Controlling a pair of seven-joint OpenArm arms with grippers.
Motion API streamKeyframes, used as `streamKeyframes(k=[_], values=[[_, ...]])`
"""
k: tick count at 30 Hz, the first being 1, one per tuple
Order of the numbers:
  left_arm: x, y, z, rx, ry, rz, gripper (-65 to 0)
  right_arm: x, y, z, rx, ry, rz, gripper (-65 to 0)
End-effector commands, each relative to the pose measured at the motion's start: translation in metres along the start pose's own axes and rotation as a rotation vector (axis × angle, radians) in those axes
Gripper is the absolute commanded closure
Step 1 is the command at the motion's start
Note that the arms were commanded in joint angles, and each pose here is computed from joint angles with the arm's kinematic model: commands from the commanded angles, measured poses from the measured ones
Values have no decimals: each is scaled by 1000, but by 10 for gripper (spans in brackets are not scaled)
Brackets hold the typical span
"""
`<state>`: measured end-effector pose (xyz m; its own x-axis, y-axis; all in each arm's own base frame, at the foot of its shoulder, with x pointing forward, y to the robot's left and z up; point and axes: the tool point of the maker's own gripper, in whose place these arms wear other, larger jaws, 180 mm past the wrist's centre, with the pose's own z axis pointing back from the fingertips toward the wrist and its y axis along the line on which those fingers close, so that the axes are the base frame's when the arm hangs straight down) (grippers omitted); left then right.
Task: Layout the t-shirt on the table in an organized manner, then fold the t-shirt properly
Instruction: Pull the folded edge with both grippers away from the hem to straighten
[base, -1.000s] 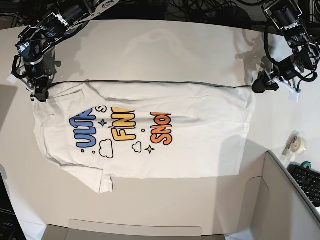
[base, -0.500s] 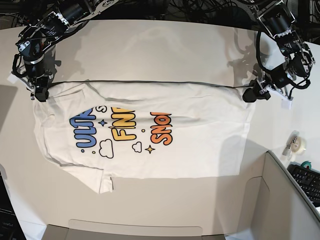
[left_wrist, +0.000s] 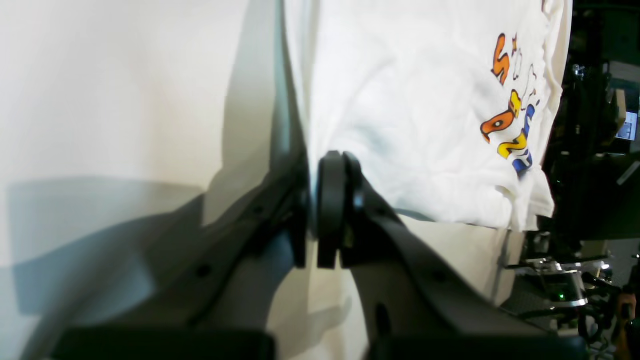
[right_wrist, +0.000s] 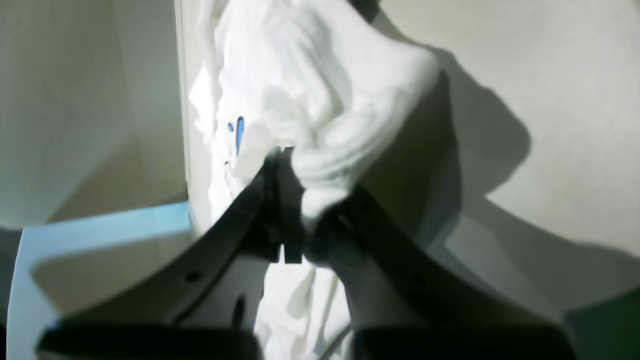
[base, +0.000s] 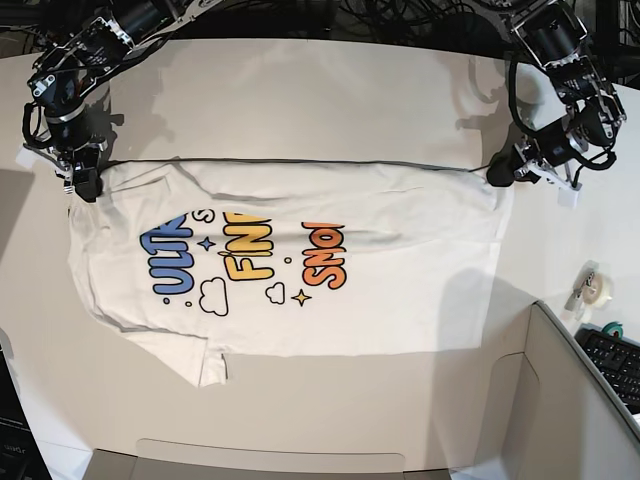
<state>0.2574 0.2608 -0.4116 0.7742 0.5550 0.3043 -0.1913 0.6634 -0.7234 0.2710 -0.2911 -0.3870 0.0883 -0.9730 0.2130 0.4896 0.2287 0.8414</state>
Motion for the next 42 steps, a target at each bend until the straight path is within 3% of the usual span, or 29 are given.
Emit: streamKeyframes(k=[1, 9, 17, 21, 27, 42], values=[[1, 9, 14, 36, 11, -18, 0, -17, -44, 9, -152, 64, -27, 0], [-37, 48, 45, 144, 79, 12, 0, 7, -81, 54, -213, 73, -5, 0], [-57, 44, 74, 220, 114, -97, 0, 21, -103, 100, -211, 68, -41, 0], [-63, 40, 86, 241, 96, -124, 0, 28, -95, 115, -197, 56, -6, 0], [-65, 40, 94, 259, 86, -131, 0, 31, -81, 123, -186, 42, 51, 0], [-80, 47, 101, 280, 112, -111, 0, 27, -89, 130, -210, 48, 44, 0]])
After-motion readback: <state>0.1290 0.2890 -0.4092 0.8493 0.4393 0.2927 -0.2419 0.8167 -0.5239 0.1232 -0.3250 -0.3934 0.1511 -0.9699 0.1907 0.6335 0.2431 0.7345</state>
